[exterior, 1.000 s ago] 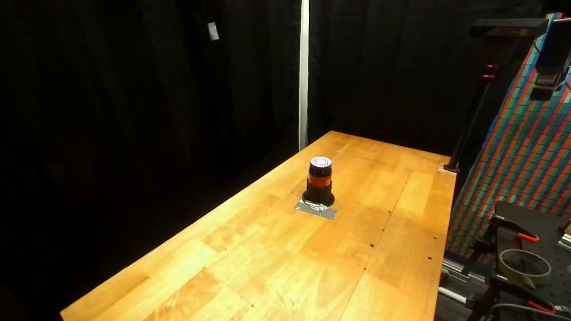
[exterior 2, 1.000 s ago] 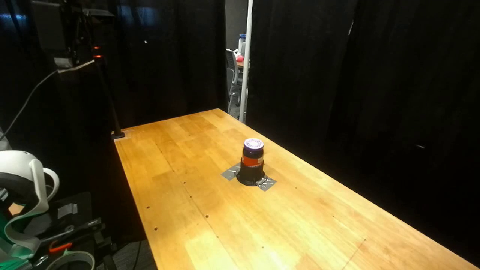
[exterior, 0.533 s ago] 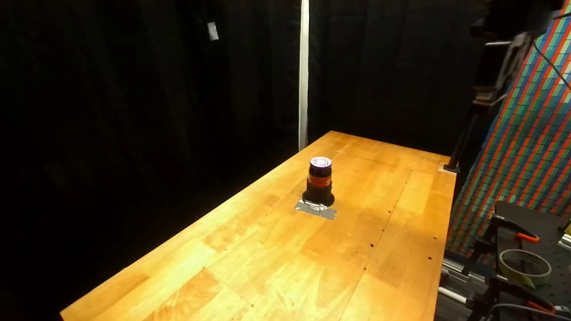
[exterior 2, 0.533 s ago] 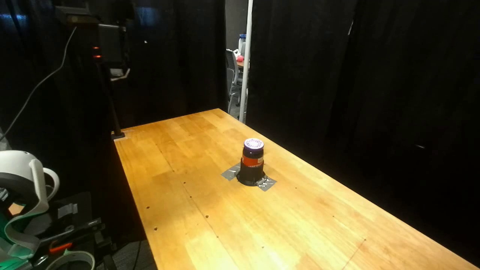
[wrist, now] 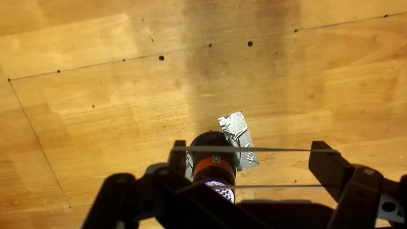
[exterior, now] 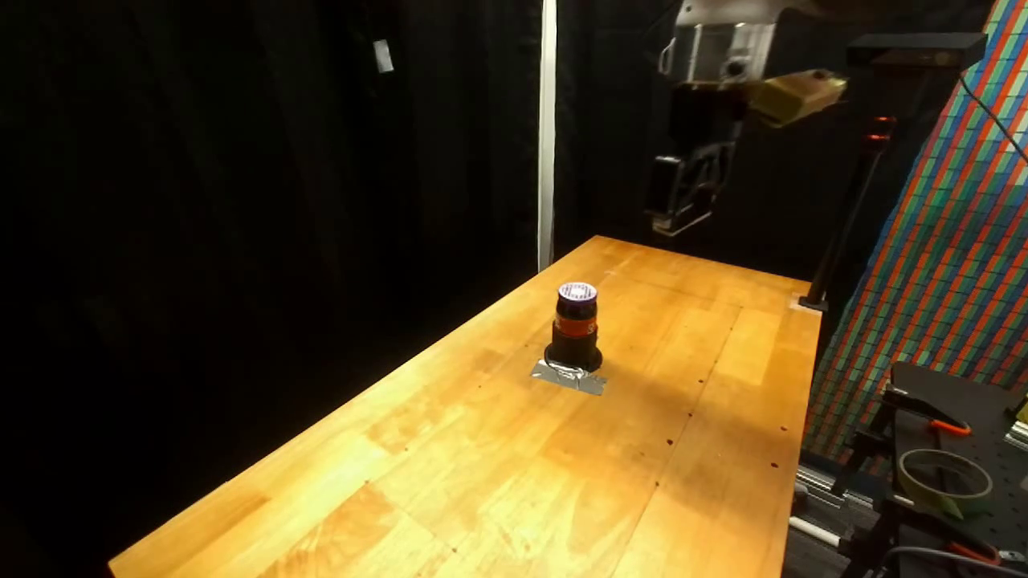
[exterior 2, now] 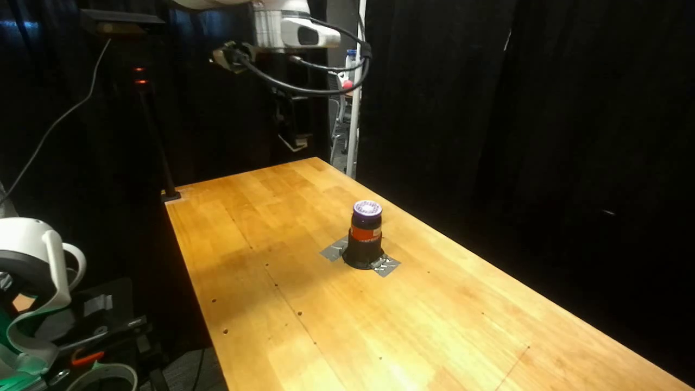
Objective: Put a rubber band around the cup
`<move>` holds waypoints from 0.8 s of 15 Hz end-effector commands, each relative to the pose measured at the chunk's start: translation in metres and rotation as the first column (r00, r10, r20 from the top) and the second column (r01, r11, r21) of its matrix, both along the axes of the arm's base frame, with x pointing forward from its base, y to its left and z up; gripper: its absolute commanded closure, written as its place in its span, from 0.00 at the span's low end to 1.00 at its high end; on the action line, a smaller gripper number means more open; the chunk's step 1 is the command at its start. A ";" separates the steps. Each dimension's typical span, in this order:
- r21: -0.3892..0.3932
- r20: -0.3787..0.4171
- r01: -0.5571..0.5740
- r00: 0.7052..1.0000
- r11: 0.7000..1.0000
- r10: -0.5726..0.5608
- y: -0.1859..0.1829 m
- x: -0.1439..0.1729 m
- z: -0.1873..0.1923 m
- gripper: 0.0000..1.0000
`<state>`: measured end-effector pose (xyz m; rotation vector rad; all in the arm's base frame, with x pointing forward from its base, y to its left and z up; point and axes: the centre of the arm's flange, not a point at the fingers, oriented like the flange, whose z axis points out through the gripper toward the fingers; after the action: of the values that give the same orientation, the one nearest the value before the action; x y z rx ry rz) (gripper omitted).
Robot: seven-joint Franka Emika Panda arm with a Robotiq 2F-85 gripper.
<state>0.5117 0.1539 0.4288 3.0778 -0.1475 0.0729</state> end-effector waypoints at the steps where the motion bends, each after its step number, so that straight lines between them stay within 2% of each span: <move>1: 0.024 -0.010 0.019 1.000 1.000 -0.019 0.001 0.083 -0.020 0.00; 6: 0.053 -0.044 0.056 0.998 0.997 -0.054 -0.013 0.142 -0.058 0.00; 12: 0.047 -0.039 0.087 0.996 0.995 -0.085 -0.021 0.184 -0.091 0.00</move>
<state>0.6604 0.1309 0.3413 3.1089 -0.2753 0.0151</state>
